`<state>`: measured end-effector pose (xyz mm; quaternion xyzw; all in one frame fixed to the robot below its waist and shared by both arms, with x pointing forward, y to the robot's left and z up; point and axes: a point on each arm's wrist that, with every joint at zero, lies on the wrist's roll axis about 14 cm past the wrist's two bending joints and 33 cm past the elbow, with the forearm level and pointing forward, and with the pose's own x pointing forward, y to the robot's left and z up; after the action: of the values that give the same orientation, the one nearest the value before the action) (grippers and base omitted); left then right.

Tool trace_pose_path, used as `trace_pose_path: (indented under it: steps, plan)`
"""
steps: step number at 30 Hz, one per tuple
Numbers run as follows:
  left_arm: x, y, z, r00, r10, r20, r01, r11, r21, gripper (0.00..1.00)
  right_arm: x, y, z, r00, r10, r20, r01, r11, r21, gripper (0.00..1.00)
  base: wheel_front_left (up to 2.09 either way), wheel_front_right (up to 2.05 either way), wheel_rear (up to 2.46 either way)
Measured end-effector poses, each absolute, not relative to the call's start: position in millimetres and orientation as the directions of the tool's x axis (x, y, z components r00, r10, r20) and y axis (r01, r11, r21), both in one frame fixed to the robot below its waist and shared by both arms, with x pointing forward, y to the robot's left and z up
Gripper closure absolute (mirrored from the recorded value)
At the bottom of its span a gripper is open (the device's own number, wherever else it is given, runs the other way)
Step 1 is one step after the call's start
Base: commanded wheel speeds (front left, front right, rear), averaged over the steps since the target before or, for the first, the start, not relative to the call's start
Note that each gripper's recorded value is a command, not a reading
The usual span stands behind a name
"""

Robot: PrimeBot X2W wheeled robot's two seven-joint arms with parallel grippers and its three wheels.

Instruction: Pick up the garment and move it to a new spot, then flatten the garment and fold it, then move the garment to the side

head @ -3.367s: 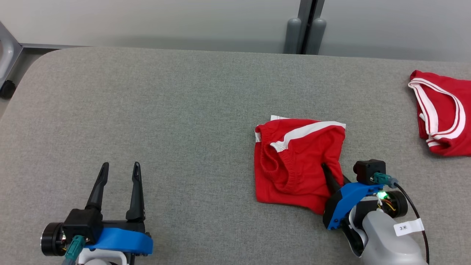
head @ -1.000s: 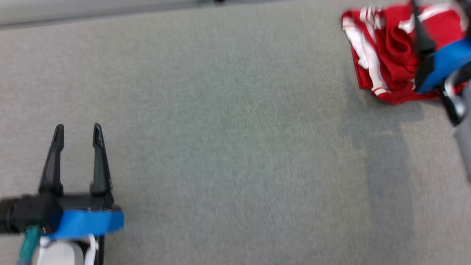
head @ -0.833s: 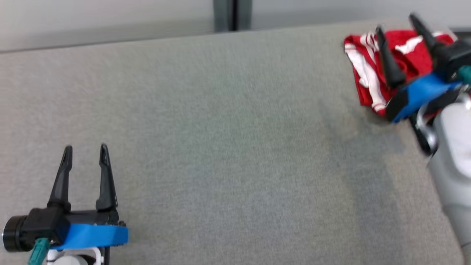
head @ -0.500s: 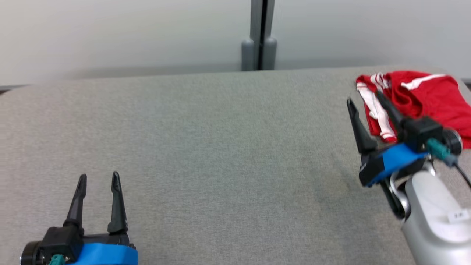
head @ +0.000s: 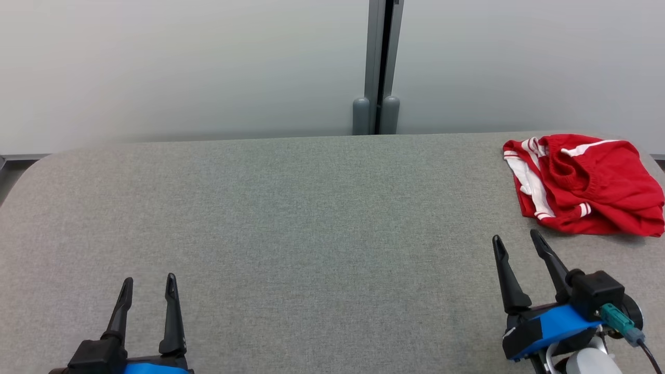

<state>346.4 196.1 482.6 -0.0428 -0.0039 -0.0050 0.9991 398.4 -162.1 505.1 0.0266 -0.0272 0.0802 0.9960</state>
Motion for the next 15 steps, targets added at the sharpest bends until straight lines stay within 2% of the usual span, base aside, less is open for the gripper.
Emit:
trace_pose_path:
  steps: [15]
  plan:
    - [348.5, 190.6, 487.2, 0.999, -0.034, 0.023, 0.035, 0.997, -0.075, 0.0, 360.3, -181.6, 509.8, 0.995, 0.06, 0.084, -0.066, 0.995, 0.076, 0.0, 0.0, 0.0, 0.0]
